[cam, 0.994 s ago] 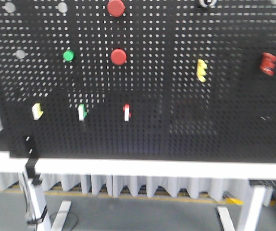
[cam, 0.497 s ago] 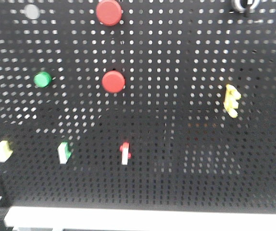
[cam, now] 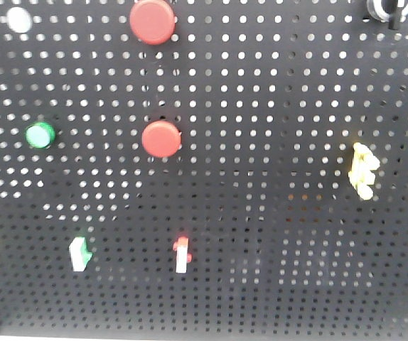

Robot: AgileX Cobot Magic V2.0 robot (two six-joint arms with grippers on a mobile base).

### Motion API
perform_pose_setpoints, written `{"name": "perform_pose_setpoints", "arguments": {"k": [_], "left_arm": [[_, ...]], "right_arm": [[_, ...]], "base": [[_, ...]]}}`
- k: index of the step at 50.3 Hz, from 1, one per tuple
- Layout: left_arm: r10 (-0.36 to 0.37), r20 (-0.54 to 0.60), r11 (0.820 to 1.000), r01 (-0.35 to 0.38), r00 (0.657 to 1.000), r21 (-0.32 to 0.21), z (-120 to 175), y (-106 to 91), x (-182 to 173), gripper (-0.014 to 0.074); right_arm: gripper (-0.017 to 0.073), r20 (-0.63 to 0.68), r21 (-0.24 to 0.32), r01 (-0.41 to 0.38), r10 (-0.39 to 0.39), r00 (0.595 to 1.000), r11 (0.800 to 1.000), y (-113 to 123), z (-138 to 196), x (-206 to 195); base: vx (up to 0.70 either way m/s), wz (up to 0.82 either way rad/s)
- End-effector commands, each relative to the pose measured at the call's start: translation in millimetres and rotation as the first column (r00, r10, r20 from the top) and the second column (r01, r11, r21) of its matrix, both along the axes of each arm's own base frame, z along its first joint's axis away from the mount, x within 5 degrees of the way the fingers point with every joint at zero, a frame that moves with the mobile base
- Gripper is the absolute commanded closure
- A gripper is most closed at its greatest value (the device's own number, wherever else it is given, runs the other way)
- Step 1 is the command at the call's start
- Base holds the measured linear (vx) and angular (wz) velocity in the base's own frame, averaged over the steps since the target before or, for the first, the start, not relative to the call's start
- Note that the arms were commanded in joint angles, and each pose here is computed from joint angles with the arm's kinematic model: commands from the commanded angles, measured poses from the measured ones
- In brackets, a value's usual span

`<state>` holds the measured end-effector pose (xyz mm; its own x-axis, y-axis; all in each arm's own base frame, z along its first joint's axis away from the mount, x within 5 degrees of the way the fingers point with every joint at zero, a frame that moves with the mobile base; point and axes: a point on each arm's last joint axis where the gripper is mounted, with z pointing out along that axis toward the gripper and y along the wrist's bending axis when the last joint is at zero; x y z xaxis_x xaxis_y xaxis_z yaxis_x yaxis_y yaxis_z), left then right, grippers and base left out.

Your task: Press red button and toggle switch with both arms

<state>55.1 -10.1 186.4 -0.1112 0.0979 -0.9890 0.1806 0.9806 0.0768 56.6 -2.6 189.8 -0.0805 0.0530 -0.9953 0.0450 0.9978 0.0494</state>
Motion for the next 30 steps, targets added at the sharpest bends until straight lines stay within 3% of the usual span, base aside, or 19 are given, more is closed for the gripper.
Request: {"name": "perform_pose_setpoints", "arguments": {"k": [1,14,18,23,27,30], "left_arm": [[0.006,0.064,1.000,-0.004,0.998,-0.020,-3.0,0.3,0.9,0.0592],[0.006,0.065,1.000,-0.004,0.998,-0.020,-2.9,0.3,0.9,0.0592],[0.005,0.092,1.000,-0.005,0.996,0.001,-0.8,0.5,1.0,0.0592],[0.007,0.135,1.000,-0.008,0.991,0.005,3.0,0.7,1.1,0.0592],[0.018,0.244,1.000,-0.013,0.969,-0.023,16.6,1.5,0.2,0.0592],[0.033,0.324,0.998,-0.012,0.946,-0.066,26.5,2.4,-1.4,0.0592]], "right_arm": [[0.0562,0.087,-0.016,0.003,-0.002,0.996,1.000,0.0,4.6,-0.4],[0.0562,0.087,-0.016,0.003,-0.002,0.996,1.000,0.0,4.6,-0.4],[0.0562,0.087,-0.016,0.003,-0.002,0.996,1.000,0.0,4.6,-0.4],[0.0562,0.123,0.049,-0.002,-0.004,0.992,0.999,0.2,7.6,-0.5],[0.0562,0.177,0.108,-0.009,-0.010,0.984,0.994,0.2,12.4,-0.8],[0.0562,0.258,0.101,-0.014,-0.013,0.966,0.995,-0.1,20.5,-1.9]], "base": [[0.06,-0.02],[0.04,-0.01],[0.01,0.00],[0.00,0.00],[0.00,0.00],[0.00,0.00]]}}
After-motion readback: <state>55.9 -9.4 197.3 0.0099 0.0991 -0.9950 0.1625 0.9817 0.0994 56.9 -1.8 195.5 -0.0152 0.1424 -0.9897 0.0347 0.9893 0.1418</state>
